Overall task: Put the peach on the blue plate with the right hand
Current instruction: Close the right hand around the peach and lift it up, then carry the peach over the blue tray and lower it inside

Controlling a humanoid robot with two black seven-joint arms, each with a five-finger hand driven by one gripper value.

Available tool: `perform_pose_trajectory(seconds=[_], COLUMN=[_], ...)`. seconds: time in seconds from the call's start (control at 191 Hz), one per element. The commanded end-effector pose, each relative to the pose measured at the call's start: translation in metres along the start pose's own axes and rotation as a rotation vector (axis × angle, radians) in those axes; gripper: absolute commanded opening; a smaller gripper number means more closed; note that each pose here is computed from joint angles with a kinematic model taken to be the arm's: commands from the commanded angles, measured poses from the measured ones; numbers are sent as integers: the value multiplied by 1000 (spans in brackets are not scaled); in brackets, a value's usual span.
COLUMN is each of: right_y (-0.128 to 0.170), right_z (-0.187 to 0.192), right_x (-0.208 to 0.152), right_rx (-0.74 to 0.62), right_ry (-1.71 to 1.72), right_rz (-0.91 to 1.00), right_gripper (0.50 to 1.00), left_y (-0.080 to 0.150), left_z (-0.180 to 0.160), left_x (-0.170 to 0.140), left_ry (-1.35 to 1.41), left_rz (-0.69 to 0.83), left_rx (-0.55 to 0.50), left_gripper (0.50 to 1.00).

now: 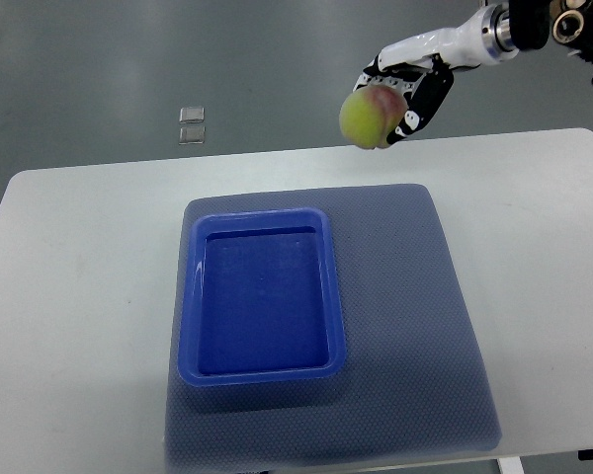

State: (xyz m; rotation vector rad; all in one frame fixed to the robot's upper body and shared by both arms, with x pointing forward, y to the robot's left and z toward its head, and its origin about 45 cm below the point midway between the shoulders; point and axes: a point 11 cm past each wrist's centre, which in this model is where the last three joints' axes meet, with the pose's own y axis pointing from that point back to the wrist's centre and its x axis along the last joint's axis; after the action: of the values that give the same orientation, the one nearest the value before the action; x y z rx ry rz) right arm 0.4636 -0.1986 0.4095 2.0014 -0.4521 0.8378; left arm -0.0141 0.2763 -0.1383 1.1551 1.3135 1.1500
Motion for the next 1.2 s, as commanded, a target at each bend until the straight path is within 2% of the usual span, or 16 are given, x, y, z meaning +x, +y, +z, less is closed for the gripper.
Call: perform_pose_trajectory(seconds=[0.0,0.173,0.178,0.231,0.236,0.252,0.372,0.377,0.388,0.482,0.487,0.587,0.755,0.76,0.823,1.195], right_y=[13,3,-12,-12,-28,-35,-55,-76,-80,-96,-114,-142,-153,-159,-164,-174], right_z=[-15,-30,-49,-49,-64,-70,-85,-100,-103,-114,-125,-143,-114,-100,-85,-66], right_x=[10,9,5,5,-1,-5,-15,-28,-32,-44,-60,-97,-114,-121,-131,-158], right_rx=[13,46,75,75,91,98,113,132,135,148,162,190,153,132,105,88], right_ry=[38,40,63,63,87,94,116,130,133,139,141,139,77,47,15,-44], right_rz=[12,10,5,5,-12,-24,-52,-83,-93,-118,-151,-221,-233,-236,-232,-242], right_gripper=[500,500,500,500,500,500,500,500,500,500,500,500,500,500,500,500], left_y=[0,0,0,0,0,0,0,0,0,0,0,0,0,0,0,0], left_z=[0,0,0,0,0,0,0,0,0,0,0,0,0,0,0,-1], left_x=[-2,-3,-3,-3,-2,-2,-1,0,0,0,0,0,1,1,1,0], left_ry=[-2,-2,-2,-2,-2,-2,-2,-1,-1,-1,-1,-1,0,0,0,-3], left_rz=[-5,-8,-8,-8,-7,-5,-2,2,2,2,2,2,4,4,2,3], left_rx=[-1,1,1,1,1,1,1,1,1,1,1,1,0,0,0,6], left_gripper=[1000,1000,1000,1000,1000,1000,1000,1000,1000,1000,1000,1000,1000,1000,1000,1000])
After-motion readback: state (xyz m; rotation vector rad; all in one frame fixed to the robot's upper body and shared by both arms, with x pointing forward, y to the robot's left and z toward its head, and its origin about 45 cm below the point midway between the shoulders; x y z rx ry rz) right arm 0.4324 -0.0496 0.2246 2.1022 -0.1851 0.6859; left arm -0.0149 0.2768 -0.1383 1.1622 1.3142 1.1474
